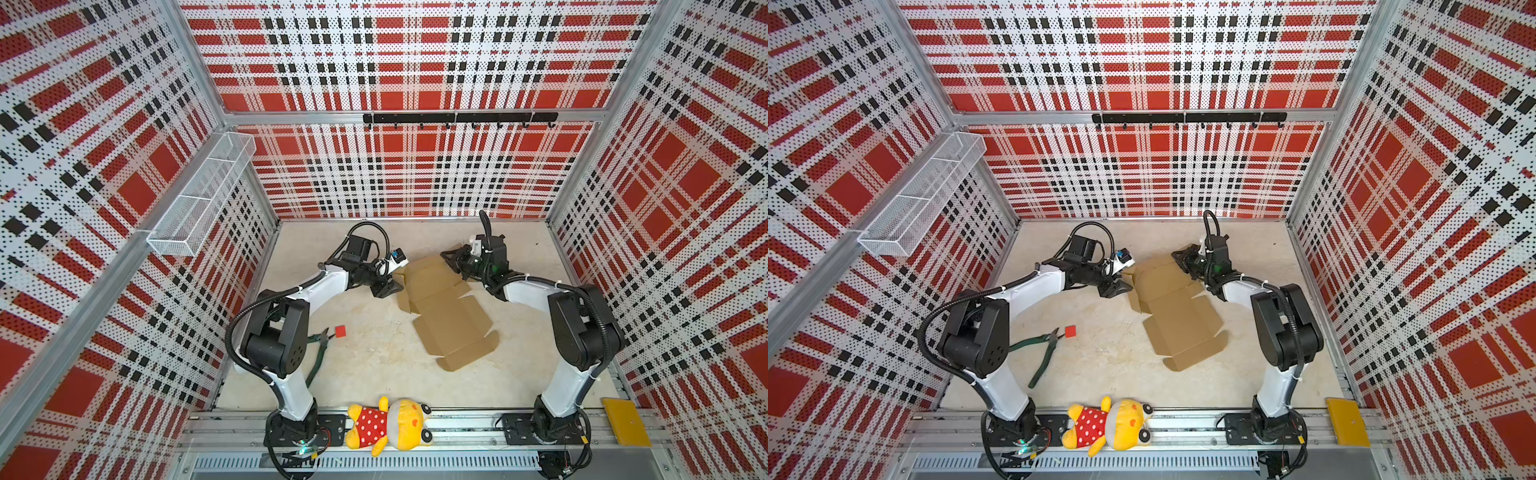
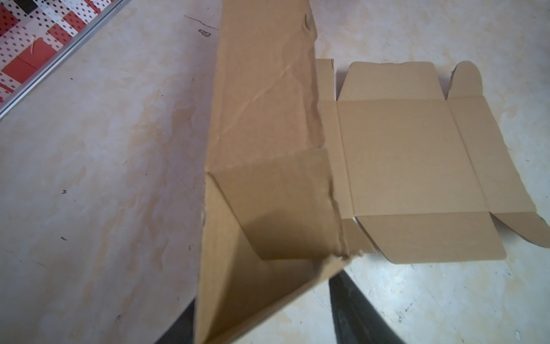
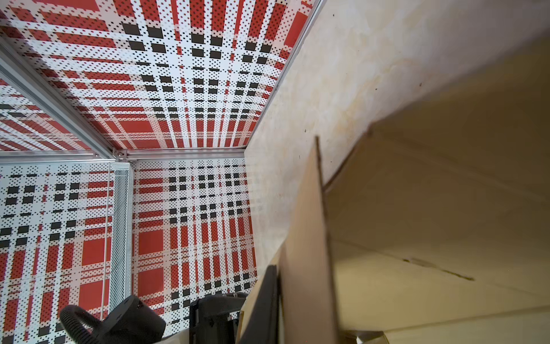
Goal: Fold the paper box
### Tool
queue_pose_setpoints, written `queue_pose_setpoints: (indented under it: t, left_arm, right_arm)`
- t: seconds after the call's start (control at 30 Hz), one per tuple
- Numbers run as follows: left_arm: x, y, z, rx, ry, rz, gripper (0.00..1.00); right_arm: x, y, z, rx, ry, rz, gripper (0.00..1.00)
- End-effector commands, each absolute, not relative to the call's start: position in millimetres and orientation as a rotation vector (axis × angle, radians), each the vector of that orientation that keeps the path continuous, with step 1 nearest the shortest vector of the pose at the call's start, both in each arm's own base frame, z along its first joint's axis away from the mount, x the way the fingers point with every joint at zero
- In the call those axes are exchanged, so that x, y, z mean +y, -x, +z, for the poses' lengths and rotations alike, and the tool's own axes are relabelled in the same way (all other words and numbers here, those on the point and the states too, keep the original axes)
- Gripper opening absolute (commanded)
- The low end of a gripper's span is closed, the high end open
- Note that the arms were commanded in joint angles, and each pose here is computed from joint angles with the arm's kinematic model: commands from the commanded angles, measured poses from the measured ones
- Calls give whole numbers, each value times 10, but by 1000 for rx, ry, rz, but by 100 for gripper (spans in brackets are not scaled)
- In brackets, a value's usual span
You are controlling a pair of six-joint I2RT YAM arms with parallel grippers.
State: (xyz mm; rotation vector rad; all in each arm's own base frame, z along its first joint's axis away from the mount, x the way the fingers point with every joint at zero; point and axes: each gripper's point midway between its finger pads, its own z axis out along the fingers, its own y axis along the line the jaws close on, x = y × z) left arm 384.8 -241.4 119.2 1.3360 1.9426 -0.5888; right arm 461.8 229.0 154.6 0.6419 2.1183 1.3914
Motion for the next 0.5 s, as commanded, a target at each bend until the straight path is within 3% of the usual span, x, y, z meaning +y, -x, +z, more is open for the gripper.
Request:
queue_pose_setpoints:
  t: [0.0,0.47]
  left_arm:
    - [-2469,-3910,1389,1906,-1270,-571,55]
    - [-2732,-3406,1353,1896,-1318,-729,51]
  right_arm:
    - [2287,-4598,1659,2076,-581,1406,9]
    - [2216,-4614,1729,2021,-581,1437,8]
